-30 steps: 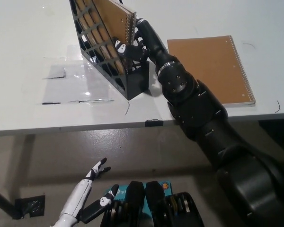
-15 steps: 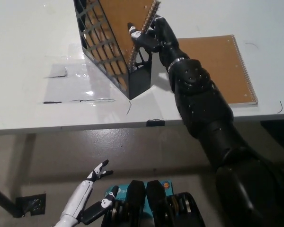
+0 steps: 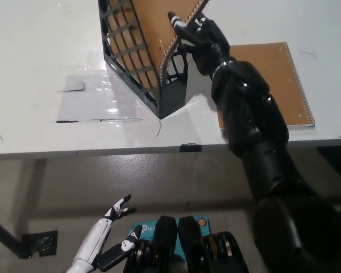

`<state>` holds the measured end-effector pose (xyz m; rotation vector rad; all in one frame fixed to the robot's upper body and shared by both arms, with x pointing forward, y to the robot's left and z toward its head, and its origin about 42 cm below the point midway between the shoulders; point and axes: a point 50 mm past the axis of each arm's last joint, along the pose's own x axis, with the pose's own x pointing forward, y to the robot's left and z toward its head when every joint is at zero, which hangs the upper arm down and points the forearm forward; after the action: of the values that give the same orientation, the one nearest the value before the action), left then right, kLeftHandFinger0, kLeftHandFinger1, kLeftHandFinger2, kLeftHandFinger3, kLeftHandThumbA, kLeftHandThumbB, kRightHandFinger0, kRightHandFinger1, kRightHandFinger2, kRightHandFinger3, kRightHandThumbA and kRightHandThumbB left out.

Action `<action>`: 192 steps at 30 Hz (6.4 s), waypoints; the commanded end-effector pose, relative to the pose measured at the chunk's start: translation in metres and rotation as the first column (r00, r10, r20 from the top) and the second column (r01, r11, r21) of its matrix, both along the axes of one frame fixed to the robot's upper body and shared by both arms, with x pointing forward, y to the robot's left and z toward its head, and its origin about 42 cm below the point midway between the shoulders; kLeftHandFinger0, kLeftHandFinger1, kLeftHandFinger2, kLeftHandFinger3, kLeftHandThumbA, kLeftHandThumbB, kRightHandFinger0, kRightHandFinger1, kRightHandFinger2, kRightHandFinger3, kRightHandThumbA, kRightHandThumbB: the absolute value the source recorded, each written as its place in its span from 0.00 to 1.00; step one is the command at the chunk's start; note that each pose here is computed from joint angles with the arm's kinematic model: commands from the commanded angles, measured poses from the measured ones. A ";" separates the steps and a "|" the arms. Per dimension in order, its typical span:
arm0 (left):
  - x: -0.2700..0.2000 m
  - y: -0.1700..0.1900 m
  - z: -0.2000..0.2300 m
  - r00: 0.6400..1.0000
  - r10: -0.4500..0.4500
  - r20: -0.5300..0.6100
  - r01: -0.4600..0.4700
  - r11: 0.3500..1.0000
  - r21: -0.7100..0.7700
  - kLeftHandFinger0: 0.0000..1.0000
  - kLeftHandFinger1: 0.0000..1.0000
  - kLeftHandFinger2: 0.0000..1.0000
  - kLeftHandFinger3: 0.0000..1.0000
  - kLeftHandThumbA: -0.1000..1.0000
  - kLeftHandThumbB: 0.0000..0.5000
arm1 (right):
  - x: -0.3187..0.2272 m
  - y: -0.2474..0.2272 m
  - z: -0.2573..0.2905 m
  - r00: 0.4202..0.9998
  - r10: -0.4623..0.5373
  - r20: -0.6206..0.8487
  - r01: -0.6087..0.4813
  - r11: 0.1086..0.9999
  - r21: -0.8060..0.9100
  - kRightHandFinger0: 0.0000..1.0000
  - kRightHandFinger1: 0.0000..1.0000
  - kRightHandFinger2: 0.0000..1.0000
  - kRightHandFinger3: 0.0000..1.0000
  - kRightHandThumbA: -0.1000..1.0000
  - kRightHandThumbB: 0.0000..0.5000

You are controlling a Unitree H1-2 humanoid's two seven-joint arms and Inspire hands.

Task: Use the right hand to pick up a book from the book holder on the left side and put it on another book on the right side

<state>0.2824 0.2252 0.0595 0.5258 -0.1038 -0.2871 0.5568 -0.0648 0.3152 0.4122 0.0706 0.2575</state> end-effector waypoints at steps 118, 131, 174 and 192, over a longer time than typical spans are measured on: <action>0.000 0.006 0.003 0.998 0.010 0.068 -0.008 1.000 -0.018 0.91 0.87 0.84 0.93 0.68 0.14 | 0.042 -0.215 0.099 0.979 0.151 -0.135 -0.197 0.566 -0.801 0.36 0.84 1.00 1.00 0.00 0.36; 0.001 0.010 0.004 0.996 0.030 0.080 -0.028 0.999 -0.019 0.88 0.84 0.80 0.95 0.64 0.12 | 0.037 -0.244 0.135 0.972 0.006 -0.234 -0.234 0.001 -0.972 1.00 1.00 1.00 1.00 0.43 0.64; 0.064 -0.005 0.047 0.983 0.025 0.183 0.002 0.990 -0.144 0.96 1.00 1.00 1.00 1.00 0.38 | -0.330 -0.158 0.120 0.225 0.459 0.859 0.374 0.773 -0.512 1.00 1.00 1.00 1.00 0.74 0.44; 0.064 0.001 0.052 0.981 0.039 0.191 -0.012 0.990 -0.141 0.95 1.00 1.00 1.00 0.99 0.33 | -0.315 -0.146 0.020 0.542 0.243 0.805 0.247 0.869 -0.429 1.00 1.00 1.00 1.00 0.72 0.34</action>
<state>0.3203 0.2269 0.0735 0.5032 -0.1677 -0.2532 0.3067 -0.1987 0.2944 -0.6281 -0.4616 0.6262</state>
